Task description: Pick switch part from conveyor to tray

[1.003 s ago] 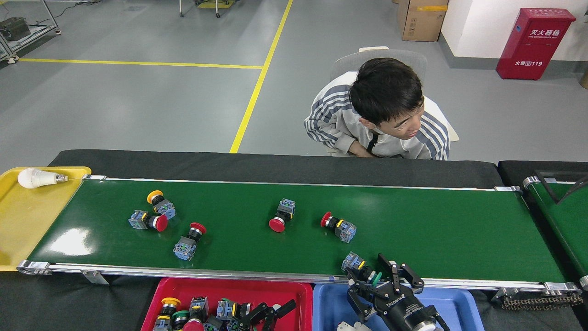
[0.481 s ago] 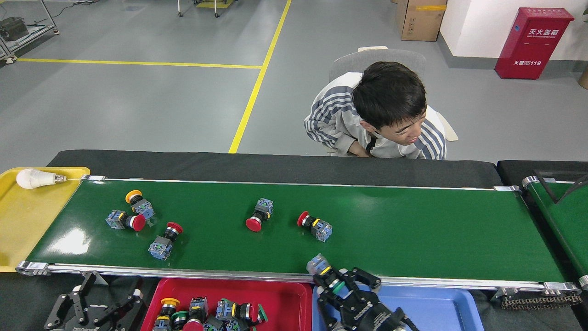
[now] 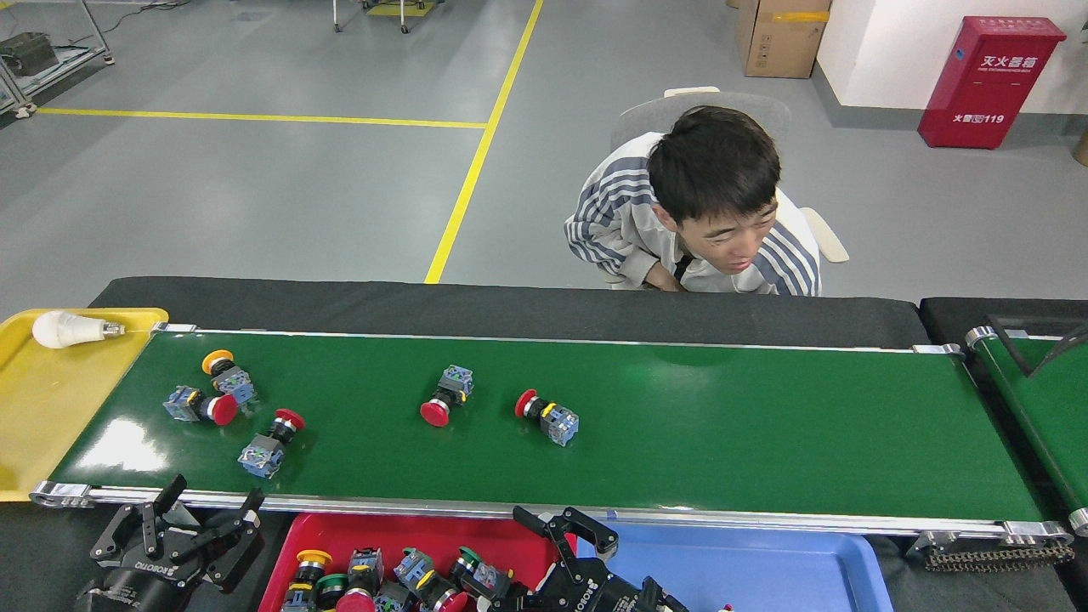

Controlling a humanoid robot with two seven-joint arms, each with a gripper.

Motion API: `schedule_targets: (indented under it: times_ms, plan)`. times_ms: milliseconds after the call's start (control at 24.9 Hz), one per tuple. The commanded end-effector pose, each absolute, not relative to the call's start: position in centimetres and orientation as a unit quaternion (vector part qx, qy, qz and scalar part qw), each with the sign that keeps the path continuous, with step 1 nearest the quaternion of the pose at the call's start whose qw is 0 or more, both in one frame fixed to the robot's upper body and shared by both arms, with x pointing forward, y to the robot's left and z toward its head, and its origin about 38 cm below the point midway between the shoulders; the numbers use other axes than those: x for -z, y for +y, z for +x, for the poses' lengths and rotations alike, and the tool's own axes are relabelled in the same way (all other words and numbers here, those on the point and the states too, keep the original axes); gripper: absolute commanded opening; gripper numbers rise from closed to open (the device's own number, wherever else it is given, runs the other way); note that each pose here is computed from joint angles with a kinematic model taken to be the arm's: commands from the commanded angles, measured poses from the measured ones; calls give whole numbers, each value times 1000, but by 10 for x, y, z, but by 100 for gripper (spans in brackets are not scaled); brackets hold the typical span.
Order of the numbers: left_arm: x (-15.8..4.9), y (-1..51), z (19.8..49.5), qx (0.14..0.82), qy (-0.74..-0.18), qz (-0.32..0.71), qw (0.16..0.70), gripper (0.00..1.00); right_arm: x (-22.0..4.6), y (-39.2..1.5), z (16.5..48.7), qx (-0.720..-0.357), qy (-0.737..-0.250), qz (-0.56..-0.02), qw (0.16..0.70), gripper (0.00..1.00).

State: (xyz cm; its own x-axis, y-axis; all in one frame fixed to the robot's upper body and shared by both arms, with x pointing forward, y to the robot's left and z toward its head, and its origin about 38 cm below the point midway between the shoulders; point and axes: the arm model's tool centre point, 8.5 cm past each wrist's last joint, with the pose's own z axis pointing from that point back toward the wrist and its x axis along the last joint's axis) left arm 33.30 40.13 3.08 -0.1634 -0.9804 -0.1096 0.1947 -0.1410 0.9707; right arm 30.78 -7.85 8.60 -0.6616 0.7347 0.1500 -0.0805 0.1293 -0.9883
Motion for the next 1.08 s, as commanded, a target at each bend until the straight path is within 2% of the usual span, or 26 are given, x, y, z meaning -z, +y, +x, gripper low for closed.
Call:
schedule_targets:
  times_ms: [0, 80, 160, 281, 361, 401, 481, 521, 602, 722, 882, 962, 1003, 1043]
  plan:
    - [-34, 409, 342, 609, -448, 443, 482, 100, -87, -118, 315, -572, -657, -296, 392, 99]
    - [-33, 413, 351, 601, -445, 446, 492, 100, -79, -173, 318, -519, -624, -366, 455, 98]
    - [-34, 421, 360, 594, -435, 453, 503, 100, -64, -220, 303, -465, -580, -433, 510, 98]
    - [-31, 429, 368, 582, -423, 461, 520, 100, -49, -262, 276, -423, -526, -493, 548, 98]
    - [-29, 434, 368, 575, -415, 466, 530, 94, -45, -282, 265, -410, -505, -514, 559, 98]
    - [-28, 434, 368, 574, -413, 465, 532, 84, -44, -289, 262, -407, -498, -520, 562, 99]
    - [-25, 433, 367, 575, -419, 458, 533, 39, -43, -297, 261, -405, -491, -524, 566, 99]
    - [-23, 432, 366, 576, -421, 455, 533, 26, -42, -299, 261, -404, -489, -525, 567, 99]
    - [-20, 428, 364, 578, -434, 443, 531, 14, -40, -300, 261, -404, -491, -520, 571, 99]
    - [-14, 418, 352, 575, -463, 418, 530, 7, -42, -305, 263, -408, -500, -515, 564, 99]
    - [-30, 376, 317, 600, -531, 383, 460, 5, -42, -305, 263, -414, -506, -511, 559, 99]
    - [-33, 356, 292, 606, -539, 380, 445, 8, -42, -305, 263, -415, -506, -510, 558, 99]
    - [-33, 344, 273, 609, -539, 378, 443, 13, -42, -304, 264, -416, -507, -509, 557, 99]
    - [-35, 332, 256, 607, -542, 377, 442, 25, -43, -303, 264, -418, -510, -507, 555, 99]
